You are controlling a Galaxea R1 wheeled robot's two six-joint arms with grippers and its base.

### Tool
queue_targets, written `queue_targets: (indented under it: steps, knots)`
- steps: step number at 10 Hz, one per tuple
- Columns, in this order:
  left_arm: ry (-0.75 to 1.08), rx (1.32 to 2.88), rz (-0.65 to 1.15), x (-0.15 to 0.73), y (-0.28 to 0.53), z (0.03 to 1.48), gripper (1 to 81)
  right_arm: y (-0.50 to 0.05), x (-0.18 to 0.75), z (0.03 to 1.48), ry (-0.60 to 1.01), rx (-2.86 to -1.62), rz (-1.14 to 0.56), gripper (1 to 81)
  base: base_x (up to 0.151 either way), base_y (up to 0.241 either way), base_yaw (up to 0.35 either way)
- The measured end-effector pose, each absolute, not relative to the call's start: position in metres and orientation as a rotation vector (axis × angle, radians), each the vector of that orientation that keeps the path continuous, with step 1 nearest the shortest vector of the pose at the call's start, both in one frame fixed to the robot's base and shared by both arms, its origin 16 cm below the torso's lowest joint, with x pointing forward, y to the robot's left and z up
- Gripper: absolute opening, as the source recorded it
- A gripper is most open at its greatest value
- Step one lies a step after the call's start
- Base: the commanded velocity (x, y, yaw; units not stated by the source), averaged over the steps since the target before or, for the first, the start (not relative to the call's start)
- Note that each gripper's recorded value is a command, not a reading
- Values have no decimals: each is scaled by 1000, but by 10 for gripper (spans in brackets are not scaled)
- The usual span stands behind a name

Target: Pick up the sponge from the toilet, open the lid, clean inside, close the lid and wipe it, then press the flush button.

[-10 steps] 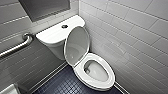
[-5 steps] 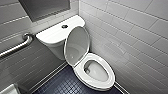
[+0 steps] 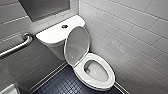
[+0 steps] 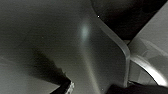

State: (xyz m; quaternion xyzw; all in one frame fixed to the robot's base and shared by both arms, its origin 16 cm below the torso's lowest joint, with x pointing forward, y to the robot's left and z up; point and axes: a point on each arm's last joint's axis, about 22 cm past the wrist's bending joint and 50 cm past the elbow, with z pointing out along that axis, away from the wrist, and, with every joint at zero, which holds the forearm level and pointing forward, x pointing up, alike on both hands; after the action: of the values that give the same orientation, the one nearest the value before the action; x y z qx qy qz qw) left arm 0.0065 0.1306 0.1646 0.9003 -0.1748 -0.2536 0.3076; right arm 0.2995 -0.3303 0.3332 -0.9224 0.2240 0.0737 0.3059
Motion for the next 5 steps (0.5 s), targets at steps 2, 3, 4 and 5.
queue_targets:
  steps: [2, 3, 4, 5]
  knots:
    - [-463, 2380, -671, 7, 131, 165, 811, -340, 372, 351, 527, -2442, 35, 10, 0, 0, 0]
    - [-463, 2380, -671, 7, 131, 165, 811, -342, 407, 361, 489, -2435, -40, 10, 0, 0, 0]
    - [-463, 2380, -671, 7, 131, 165, 811, -337, 441, 373, 444, -2417, -102, 10, 0, 0, 0]
    - [-463, 2380, -670, 7, 130, 165, 811, -333, 467, 383, 410, -2401, -148, 10, 0, 0, 0]
